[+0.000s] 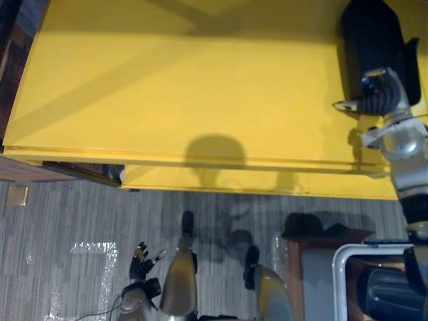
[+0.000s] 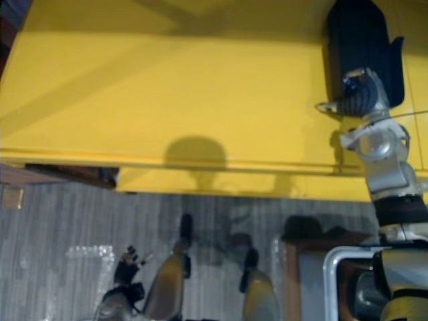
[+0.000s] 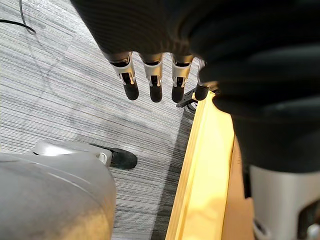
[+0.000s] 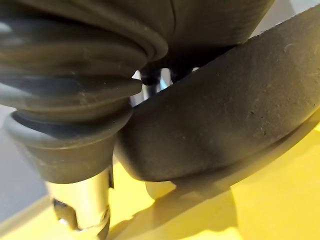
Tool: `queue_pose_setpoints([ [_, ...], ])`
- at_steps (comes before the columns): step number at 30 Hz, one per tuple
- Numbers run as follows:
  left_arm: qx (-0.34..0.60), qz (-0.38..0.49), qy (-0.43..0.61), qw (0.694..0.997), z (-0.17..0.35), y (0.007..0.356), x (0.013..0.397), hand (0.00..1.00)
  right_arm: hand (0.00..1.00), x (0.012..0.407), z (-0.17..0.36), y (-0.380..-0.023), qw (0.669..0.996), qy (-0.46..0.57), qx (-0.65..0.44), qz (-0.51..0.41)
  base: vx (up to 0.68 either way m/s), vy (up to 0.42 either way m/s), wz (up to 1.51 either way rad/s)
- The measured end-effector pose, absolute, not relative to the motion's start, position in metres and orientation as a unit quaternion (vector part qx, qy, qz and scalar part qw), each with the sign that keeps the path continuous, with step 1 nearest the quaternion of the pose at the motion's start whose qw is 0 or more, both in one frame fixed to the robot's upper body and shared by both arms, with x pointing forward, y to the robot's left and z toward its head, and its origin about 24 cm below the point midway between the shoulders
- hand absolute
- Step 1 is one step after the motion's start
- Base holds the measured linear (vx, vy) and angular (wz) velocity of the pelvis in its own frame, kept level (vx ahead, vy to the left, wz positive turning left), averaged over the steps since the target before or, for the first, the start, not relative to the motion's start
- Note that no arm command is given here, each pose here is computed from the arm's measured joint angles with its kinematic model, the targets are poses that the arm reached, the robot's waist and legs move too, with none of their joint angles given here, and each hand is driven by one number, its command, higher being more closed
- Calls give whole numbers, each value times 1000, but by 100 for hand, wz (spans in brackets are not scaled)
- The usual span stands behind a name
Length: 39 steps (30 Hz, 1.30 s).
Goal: Walk over and take plastic housings, then place them on the shelf
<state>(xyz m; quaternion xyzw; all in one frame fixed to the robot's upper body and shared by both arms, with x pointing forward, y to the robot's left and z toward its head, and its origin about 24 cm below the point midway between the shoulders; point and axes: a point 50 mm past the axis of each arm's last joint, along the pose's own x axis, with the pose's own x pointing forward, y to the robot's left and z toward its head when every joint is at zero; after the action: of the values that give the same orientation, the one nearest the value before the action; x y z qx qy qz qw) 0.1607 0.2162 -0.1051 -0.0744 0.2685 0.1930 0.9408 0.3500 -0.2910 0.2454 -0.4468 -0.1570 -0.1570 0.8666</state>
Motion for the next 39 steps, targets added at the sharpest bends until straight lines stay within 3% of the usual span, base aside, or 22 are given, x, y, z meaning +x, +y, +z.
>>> queue_pose_setpoints([
  [13,-75,192,262,943,-103,216,162,0,0,337,263,-290,860,-212,-414,-209,5,-2,-2],
  [22,-77,192,255,944,-102,214,164,0,0,317,290,-294,822,-312,-360,-311,1,-1,-1],
  [27,-78,189,248,947,-100,214,166,0,0,308,302,-292,813,-348,-344,-317,3,-6,6],
  [31,-77,174,261,946,-102,214,163,0,0,311,292,-290,839,-324,-349,-263,106,-5,2],
  [39,-70,174,307,933,-115,216,150,0,0,311,280,-295,862,-307,-309,-258,25,-10,1],
])
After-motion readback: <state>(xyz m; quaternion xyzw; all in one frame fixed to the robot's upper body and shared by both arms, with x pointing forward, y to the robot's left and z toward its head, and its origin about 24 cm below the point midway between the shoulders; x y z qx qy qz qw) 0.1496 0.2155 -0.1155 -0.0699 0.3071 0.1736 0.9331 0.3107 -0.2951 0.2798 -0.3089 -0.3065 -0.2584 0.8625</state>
